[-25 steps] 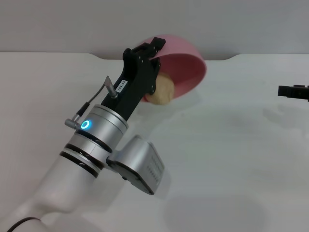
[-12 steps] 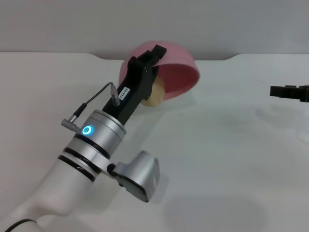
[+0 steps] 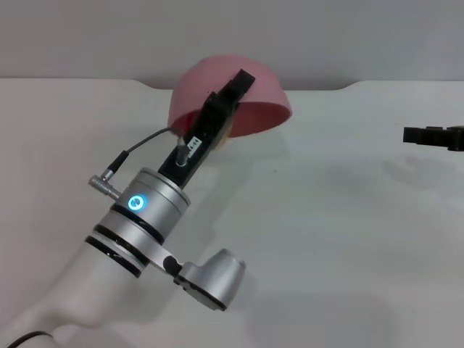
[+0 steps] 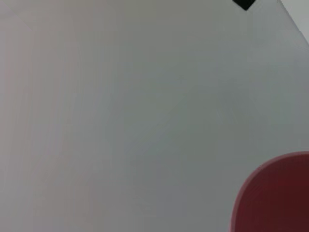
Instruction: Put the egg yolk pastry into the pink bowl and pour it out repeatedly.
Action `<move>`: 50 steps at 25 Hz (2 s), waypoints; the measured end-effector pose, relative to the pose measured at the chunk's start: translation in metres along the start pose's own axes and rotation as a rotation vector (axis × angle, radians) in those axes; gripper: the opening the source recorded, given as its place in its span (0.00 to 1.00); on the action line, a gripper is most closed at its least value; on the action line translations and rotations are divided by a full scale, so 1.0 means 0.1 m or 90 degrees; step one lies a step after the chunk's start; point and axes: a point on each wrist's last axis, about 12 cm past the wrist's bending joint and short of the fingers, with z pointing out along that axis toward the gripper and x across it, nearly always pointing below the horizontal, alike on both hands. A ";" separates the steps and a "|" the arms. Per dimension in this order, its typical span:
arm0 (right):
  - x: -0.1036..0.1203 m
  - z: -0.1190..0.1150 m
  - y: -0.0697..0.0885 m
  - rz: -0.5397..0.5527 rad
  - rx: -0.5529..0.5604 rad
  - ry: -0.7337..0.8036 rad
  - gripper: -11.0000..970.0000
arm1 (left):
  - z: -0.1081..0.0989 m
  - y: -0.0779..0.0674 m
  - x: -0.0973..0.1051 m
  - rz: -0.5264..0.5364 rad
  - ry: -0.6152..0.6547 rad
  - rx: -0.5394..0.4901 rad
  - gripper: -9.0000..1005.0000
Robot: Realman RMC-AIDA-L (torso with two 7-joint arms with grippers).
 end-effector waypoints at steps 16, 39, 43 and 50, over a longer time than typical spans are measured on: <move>0.00 0.00 0.00 -0.015 -0.001 0.001 0.59 | 0.04 0.09 0.01 0.005 0.022 -0.028 0.03; -0.41 0.93 0.85 -0.274 -0.109 0.113 0.59 | -0.17 -0.01 1.61 -1.124 0.452 0.089 0.03; -0.44 1.17 1.08 -0.347 -0.107 0.130 0.59 | -0.38 -0.06 1.78 -1.256 0.400 0.089 0.03; -0.31 1.46 1.39 -0.400 -0.138 0.165 0.59 | -0.65 -0.10 2.13 -1.416 0.347 0.196 0.03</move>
